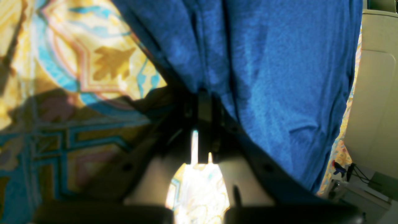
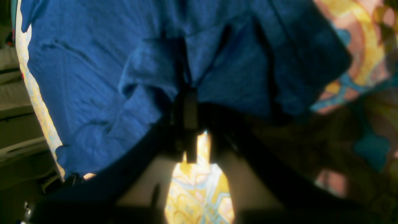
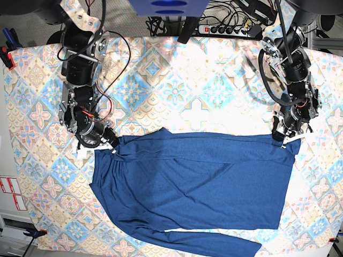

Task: Fold the T-shirt properly
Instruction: 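Close both grippers on the folded edge of the shirt, then pull the gripped edge toward the robot with both grippers, spreading the shirt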

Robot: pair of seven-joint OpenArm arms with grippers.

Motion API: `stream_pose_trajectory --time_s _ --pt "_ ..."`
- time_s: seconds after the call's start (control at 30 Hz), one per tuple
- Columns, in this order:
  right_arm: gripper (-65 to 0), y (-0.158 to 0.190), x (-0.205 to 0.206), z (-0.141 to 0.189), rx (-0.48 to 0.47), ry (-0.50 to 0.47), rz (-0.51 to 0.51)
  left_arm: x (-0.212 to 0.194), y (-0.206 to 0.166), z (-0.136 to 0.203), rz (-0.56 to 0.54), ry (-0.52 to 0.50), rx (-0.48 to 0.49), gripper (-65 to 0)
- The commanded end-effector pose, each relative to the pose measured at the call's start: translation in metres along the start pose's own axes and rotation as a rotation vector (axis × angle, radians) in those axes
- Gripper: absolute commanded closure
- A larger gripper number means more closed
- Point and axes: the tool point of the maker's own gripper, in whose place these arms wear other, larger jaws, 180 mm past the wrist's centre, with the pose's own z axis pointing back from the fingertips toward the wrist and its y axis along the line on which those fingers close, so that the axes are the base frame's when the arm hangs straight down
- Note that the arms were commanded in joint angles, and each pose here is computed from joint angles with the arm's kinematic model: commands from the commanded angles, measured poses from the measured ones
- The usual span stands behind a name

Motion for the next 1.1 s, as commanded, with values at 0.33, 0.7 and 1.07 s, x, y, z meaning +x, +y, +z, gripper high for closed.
stream_pose_trajectory --time_s 0.33,0.7,1.07 --pt "-25.2 0.009 0.022 0.002 0.019 -0.068 0.01 0.016 -0.011 0.003 -0.007 -0.028 -0.023 -19.5" --pt "-27.1 0.01 0.027 0.002 0.021 -0.095 0.008 0.018 -0.012 0.002 -0.005 -0.038 -0.025 -42.5" --pt "-7.7 0.008 0.027 0.003 0.016 -0.092 0.008 0.021 -0.011 0.001 -0.01 -0.072 -0.019 -42.4"
